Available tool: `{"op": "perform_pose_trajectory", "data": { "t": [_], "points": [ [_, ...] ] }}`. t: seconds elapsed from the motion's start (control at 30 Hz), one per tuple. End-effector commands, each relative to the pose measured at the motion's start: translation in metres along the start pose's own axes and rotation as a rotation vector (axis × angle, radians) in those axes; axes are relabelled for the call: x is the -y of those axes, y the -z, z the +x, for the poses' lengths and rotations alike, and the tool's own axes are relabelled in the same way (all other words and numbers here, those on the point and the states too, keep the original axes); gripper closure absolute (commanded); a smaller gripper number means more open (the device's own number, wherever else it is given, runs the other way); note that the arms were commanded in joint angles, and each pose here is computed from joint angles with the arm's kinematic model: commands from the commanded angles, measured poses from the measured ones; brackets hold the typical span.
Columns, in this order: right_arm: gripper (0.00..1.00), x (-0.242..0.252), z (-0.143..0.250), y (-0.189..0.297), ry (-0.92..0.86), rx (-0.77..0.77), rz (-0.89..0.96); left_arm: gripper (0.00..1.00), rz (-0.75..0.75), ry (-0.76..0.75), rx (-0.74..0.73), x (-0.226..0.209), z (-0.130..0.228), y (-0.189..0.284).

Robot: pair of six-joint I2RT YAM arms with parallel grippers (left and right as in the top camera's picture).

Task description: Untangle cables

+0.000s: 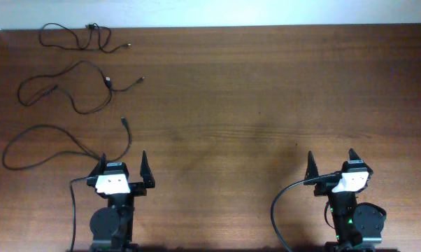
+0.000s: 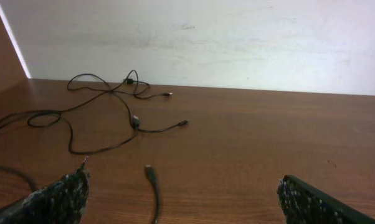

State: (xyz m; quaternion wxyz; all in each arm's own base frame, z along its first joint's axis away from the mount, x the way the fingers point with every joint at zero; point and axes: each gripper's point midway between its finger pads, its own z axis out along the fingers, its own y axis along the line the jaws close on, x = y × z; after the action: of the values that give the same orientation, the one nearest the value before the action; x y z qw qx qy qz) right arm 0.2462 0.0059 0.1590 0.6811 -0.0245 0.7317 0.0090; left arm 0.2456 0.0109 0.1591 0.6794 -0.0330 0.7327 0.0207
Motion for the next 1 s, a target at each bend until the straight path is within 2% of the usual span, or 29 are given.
{"op": "perform_pose_trajectory", "data": {
  "t": [0.0, 0.97],
  "points": [
    [0.01, 0.0019, 0.0024, 0.0000, -0.005, -0.003, 0.009, 0.01, 0.007, -0.015, 0.004, 0.0008, 0.0011, 0.0000],
    [0.02, 0.0060, 0.0023, 0.0003, -0.004, -0.003, 0.033, 0.01, 0.007, -0.015, 0.004, 0.0008, 0.0010, 0.0000]
  ]
}}
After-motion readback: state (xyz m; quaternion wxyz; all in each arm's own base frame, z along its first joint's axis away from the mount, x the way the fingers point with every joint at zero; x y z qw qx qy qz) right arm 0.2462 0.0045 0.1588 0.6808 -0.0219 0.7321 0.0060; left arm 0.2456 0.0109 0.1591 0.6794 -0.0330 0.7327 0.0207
